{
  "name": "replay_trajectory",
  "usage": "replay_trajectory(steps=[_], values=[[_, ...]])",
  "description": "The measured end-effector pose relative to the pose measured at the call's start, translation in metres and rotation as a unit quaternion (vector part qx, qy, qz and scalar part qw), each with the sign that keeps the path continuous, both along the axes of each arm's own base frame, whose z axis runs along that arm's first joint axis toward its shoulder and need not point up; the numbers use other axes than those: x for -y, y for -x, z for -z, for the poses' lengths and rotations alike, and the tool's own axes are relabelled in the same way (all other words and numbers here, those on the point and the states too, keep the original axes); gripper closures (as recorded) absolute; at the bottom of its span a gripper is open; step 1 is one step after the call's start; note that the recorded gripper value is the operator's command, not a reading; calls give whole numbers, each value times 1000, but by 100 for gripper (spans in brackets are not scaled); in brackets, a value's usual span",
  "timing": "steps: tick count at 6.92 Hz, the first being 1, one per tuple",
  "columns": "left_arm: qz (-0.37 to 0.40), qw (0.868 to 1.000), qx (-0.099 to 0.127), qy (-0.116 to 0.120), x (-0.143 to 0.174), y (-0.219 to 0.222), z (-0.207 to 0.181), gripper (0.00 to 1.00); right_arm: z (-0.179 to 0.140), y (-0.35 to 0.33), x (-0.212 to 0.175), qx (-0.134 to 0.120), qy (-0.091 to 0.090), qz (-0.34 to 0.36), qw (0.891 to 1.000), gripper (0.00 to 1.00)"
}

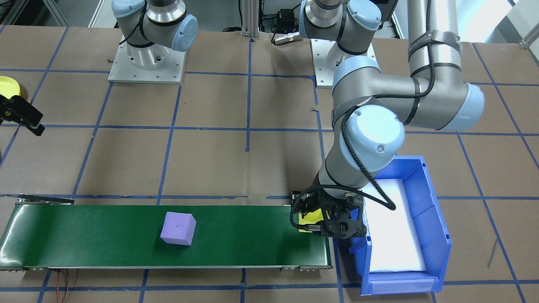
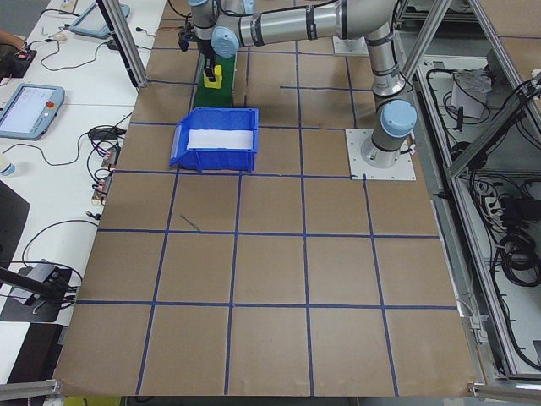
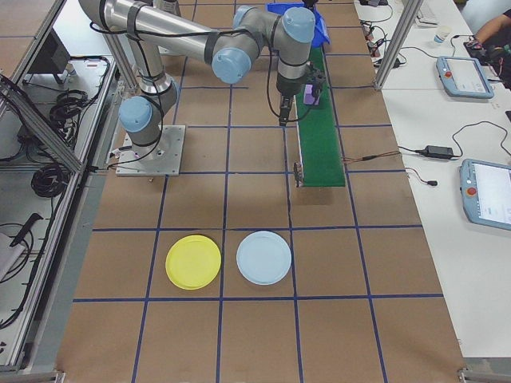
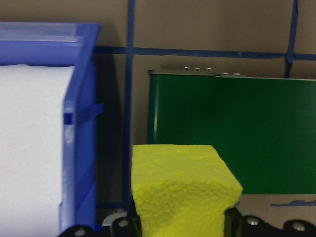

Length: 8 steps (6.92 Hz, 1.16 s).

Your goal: Move block left to right into plate

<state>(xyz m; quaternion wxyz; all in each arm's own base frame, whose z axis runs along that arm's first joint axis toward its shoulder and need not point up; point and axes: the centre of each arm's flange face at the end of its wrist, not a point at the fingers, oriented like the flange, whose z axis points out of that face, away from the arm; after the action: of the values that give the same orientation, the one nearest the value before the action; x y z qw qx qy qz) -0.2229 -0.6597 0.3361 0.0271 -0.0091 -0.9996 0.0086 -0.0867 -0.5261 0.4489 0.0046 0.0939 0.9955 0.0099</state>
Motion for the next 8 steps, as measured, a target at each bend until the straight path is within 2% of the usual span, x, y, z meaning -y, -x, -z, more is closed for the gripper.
replay_trajectory(steps=[2, 3, 4, 5, 7, 8], values=[[11, 1000, -3, 4, -3, 12, 32, 69, 12, 6, 5, 1, -4, 7, 1000, 0], [15, 1000, -4, 11, -3, 13, 43, 43, 31, 9, 13, 6, -8, 10, 1000, 0], [19, 1000, -5, 18, -1, 14, 53, 22, 64, 14, 25, 13, -24, 12, 1000, 0], [21, 1000, -4, 21, -1, 14, 60, 0, 87, 18, 34, 15, -28, 11, 999, 0], [25, 999, -5, 30, -2, 13, 57, 0, 112, 24, 48, 14, -24, 12, 1000, 0], [24, 999, -5, 39, -5, 12, 42, 0, 121, 26, 56, 16, -21, 12, 1000, 0]])
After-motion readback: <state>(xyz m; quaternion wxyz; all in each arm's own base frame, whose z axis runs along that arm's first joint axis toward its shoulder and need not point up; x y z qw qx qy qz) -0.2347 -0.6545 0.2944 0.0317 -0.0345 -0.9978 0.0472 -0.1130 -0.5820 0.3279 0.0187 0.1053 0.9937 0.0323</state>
